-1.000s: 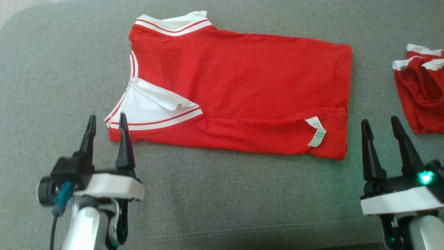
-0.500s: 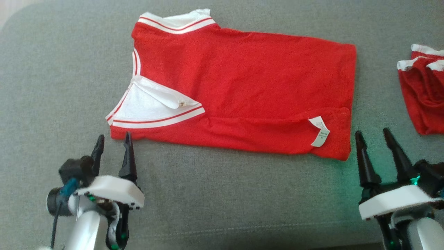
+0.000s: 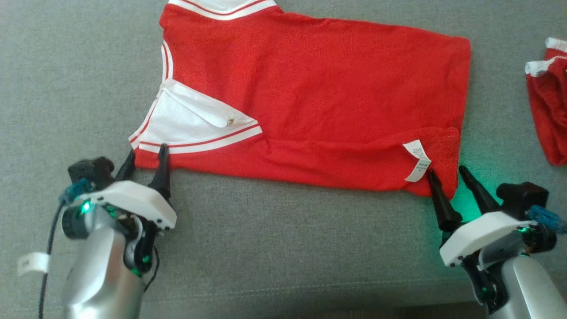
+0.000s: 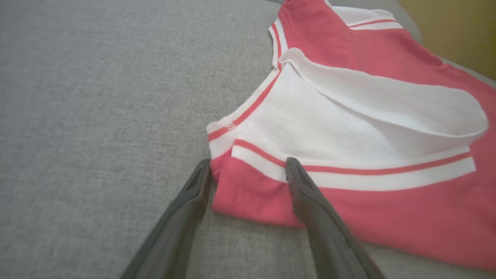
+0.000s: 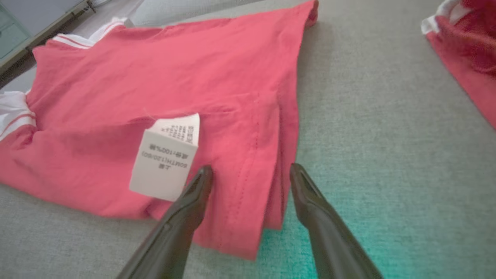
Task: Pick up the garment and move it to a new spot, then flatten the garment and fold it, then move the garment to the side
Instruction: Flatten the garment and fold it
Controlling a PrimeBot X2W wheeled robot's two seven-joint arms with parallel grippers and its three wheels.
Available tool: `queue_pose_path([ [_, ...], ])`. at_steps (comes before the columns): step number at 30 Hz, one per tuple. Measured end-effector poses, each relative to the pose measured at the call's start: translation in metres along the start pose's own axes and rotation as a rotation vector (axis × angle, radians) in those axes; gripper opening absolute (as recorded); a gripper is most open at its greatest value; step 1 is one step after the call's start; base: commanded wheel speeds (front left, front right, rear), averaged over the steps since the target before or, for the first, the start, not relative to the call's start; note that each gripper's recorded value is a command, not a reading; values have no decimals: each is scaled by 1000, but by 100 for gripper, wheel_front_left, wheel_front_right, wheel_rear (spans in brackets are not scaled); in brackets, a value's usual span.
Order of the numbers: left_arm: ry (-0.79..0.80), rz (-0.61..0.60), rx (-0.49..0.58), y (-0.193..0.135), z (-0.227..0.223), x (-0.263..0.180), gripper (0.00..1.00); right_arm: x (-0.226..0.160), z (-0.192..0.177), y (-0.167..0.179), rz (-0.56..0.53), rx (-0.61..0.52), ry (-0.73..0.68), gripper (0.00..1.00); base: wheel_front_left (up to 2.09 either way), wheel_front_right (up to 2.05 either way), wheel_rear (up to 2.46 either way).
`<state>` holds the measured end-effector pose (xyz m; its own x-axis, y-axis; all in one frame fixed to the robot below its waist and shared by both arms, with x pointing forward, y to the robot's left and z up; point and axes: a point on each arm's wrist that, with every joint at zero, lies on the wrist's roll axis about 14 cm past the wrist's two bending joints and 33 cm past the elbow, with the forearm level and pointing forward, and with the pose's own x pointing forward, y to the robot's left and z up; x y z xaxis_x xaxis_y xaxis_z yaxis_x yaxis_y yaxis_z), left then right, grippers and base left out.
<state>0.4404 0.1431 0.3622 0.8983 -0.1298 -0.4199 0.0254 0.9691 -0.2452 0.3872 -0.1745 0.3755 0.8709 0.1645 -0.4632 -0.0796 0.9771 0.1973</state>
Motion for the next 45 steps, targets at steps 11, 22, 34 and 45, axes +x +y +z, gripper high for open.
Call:
queue_pose_path([
  [11, 52, -103, -28, -17, 0, 12, 0, 9, -15, -1, -1, 58, 98, 0, 0, 0, 0],
  [22, 44, -59, -76, -6, -18, -35, 0, -11, -19, 4, 28, 46, 119, 0, 0, 0, 0],
  [34, 60, 40, -134, 4, -36, -98, 48, -50, -39, 0, 7, 67, 182, 0, 0, 0, 0],
  [45, -238, 102, 39, 1, 30, -105, 100, -62, 44, -5, -48, 0, -207, 100, 0, 0, 0],
])
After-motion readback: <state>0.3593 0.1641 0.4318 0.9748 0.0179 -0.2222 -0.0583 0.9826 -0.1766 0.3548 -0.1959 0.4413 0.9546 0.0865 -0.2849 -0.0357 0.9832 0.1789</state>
